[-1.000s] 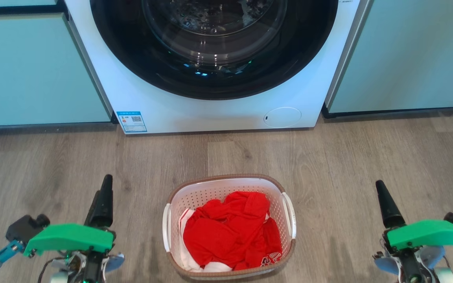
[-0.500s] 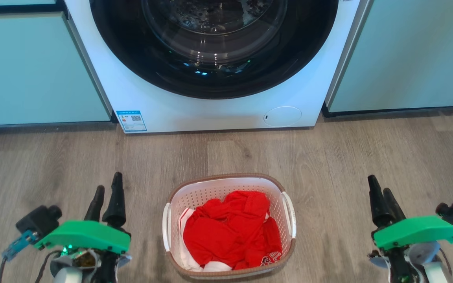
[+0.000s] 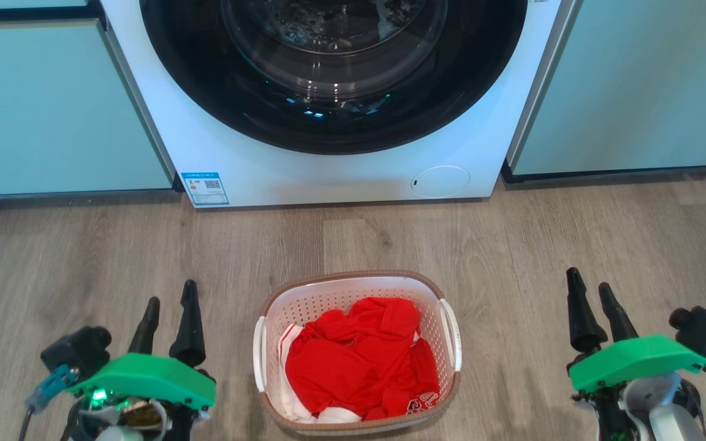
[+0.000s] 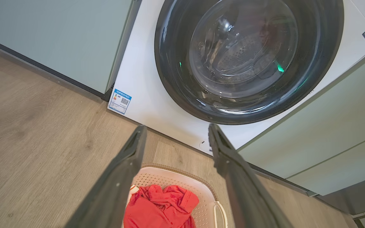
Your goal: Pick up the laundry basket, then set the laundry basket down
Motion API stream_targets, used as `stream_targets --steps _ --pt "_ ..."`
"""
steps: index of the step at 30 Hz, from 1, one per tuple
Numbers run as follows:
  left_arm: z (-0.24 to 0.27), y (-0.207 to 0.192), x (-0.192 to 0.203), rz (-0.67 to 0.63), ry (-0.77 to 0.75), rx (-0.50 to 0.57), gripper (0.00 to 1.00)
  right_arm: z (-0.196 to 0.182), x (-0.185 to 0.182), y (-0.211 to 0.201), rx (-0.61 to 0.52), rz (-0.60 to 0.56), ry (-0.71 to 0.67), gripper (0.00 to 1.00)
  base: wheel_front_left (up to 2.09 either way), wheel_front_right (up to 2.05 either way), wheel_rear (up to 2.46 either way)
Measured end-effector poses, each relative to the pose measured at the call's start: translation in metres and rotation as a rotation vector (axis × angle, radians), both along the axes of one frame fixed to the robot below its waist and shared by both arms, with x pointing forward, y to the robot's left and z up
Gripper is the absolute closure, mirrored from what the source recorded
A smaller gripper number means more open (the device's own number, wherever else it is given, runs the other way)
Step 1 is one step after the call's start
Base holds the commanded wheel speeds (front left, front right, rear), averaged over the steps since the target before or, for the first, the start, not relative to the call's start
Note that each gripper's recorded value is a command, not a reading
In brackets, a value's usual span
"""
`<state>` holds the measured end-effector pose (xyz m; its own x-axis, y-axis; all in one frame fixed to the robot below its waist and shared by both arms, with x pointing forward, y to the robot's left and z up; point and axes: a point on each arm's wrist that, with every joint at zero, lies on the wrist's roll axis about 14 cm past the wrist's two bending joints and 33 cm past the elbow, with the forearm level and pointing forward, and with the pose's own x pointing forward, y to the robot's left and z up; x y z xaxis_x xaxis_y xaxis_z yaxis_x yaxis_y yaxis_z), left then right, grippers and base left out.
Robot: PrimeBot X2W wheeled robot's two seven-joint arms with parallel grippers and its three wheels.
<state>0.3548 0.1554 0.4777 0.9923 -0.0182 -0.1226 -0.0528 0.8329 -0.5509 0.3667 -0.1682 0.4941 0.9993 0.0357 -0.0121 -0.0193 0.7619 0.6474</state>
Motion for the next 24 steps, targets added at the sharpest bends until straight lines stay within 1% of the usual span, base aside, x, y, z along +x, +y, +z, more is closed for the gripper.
stream_targets --steps 19,24 --pt "0.014 -0.013 -0.001 -0.048 -0.088 0.206 0.0 0.012 0.001 0.018 -0.215 0.058 -0.072 0.0 0.0 0.0 0.0" --pt "0.019 -0.014 -0.002 -0.055 -0.117 0.259 0.0 0.011 -0.005 0.021 -0.269 0.068 -0.079 0.0 0.0 0.0 0.0"
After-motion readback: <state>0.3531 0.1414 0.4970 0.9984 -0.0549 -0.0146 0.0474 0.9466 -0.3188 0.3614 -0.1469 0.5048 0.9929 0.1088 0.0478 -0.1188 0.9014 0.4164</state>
